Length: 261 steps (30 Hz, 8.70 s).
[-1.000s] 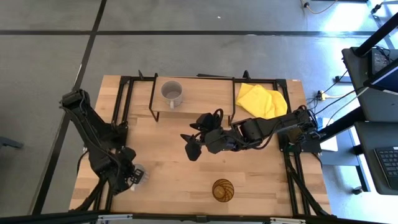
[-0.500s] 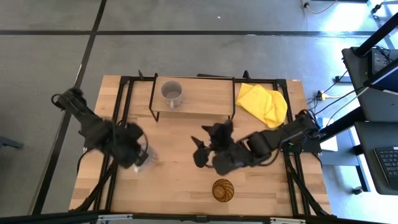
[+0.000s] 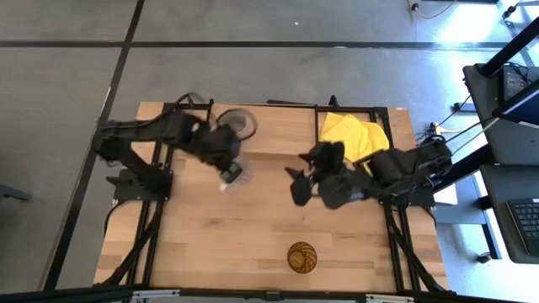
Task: Stack small to large cups/mugs on shelf
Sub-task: Put the red and white mug on the shelf
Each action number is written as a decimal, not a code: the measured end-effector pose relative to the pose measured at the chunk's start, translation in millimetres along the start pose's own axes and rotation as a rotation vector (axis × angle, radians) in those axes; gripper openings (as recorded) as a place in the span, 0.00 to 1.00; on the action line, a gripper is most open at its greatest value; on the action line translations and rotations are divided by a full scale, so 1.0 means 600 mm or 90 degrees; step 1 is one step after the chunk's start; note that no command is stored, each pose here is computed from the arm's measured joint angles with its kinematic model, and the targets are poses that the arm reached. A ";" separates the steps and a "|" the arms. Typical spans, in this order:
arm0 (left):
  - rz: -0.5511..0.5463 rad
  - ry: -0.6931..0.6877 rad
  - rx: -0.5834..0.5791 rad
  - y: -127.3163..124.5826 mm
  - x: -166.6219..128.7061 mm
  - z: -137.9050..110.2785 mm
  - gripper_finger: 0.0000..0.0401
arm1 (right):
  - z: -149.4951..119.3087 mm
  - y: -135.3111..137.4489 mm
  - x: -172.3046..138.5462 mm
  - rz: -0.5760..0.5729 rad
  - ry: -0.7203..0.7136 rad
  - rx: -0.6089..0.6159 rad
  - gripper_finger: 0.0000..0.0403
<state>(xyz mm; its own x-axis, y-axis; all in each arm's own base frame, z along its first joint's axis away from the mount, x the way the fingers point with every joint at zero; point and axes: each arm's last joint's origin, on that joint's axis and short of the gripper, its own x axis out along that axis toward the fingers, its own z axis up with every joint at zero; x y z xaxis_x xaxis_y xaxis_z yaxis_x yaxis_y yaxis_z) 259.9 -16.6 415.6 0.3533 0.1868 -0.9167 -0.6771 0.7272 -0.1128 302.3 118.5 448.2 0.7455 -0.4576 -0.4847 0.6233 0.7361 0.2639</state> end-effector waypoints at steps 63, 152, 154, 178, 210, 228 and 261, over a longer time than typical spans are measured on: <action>0.047 0.080 -0.108 0.126 0.172 0.255 0.03 | 0.131 -0.299 -0.178 -0.074 -0.120 0.036 0.68; 0.017 0.017 -0.062 0.135 0.097 0.238 0.10 | 0.130 -0.276 -0.145 -0.090 -0.091 -0.017 0.68; 0.015 0.004 -0.054 0.131 0.083 0.231 0.10 | 0.125 -0.263 -0.135 -0.076 -0.073 -0.030 0.68; 0.062 -0.022 0.187 -0.053 0.079 0.015 0.00 | 0.042 -0.085 -0.007 0.031 0.051 -0.225 0.04; 0.189 -0.471 -0.042 -0.017 0.163 -0.074 0.00 | 0.059 -0.119 -0.037 -0.007 0.026 -0.177 0.01; 0.225 -0.498 -0.006 -0.050 0.207 -0.060 0.00 | 0.057 -0.125 -0.035 -0.028 0.034 -0.195 0.01; 0.148 -0.449 0.022 -0.062 0.183 -0.039 0.00 | 0.048 -0.131 -0.040 -0.023 0.079 -0.259 0.04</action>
<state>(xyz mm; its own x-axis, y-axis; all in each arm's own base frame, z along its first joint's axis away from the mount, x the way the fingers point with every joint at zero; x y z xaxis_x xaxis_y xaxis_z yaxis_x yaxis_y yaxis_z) 308.9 -38.5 310.1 0.5412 0.7098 -0.4508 -0.7688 0.6349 0.0767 242.2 57.0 462.7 0.6752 -0.4411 -0.5912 0.4855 0.8691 -0.0940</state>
